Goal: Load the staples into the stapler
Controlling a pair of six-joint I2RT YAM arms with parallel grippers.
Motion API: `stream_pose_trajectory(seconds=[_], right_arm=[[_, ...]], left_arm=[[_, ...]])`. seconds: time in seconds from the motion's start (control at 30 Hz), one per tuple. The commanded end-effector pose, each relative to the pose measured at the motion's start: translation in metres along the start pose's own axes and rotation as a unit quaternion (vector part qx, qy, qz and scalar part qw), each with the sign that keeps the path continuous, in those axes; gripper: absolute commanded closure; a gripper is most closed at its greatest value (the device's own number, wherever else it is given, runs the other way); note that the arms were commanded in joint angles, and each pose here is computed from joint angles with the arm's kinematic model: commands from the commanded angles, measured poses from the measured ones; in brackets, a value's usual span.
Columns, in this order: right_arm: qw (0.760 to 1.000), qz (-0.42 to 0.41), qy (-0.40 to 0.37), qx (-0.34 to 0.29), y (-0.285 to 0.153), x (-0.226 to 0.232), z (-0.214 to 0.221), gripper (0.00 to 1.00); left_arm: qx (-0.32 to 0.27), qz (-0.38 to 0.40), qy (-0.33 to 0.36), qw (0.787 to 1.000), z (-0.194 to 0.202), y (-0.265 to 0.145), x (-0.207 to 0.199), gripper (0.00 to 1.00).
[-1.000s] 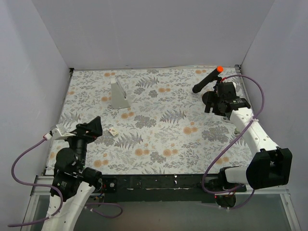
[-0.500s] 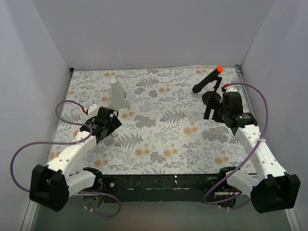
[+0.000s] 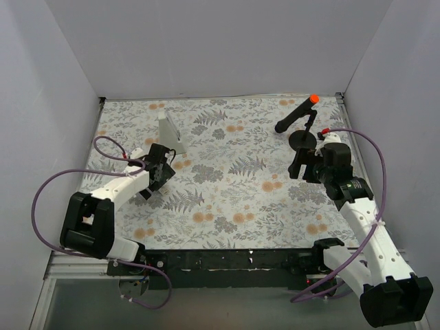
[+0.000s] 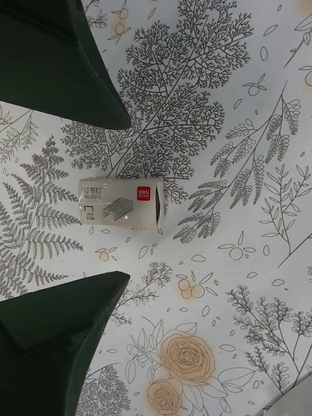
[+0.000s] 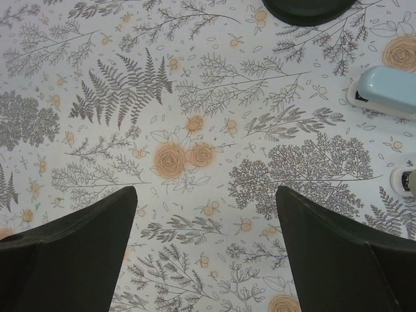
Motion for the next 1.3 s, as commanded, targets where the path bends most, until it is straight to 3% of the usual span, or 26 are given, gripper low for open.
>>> stream_pose_trajectory(seconds=[0.0,0.37,0.77,1.07,1.27], right_arm=[[0.999,-0.028,-0.011,-0.036,-0.005,0.004,-0.008,0.04],[0.999,-0.023,-0.014,-0.041,-0.008,0.003,-0.005,0.06],[0.999,-0.021,-0.016,-0.046,-0.009,0.002,-0.003,0.06],[0.998,-0.022,-0.017,-0.05,-0.009,0.003,-0.002,0.07],[0.997,-0.043,-0.022,-0.058,-0.009,0.005,-0.002,0.08]], left_arm=[[-0.011,0.006,-0.022,1.0,-0.005,0.003,-0.014,0.1],[-0.015,-0.026,-0.015,0.999,0.0,0.02,-0.016,0.25],[0.006,-0.027,-0.023,0.999,0.007,0.022,-0.01,0.51],[0.022,-0.016,-0.023,0.999,0.008,0.017,-0.008,0.57],[0.05,0.015,0.045,0.998,0.023,0.008,-0.017,0.59]])
Point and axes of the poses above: each gripper's point midway between its finger pads, its own y axis out along the fingers, its own x axis along the line the jaws close on, z = x × y, the point moved 10 cm from there along -y, back along the fingers, and after that the axes turned 15 degrees about -y, right-handed, at the moved point
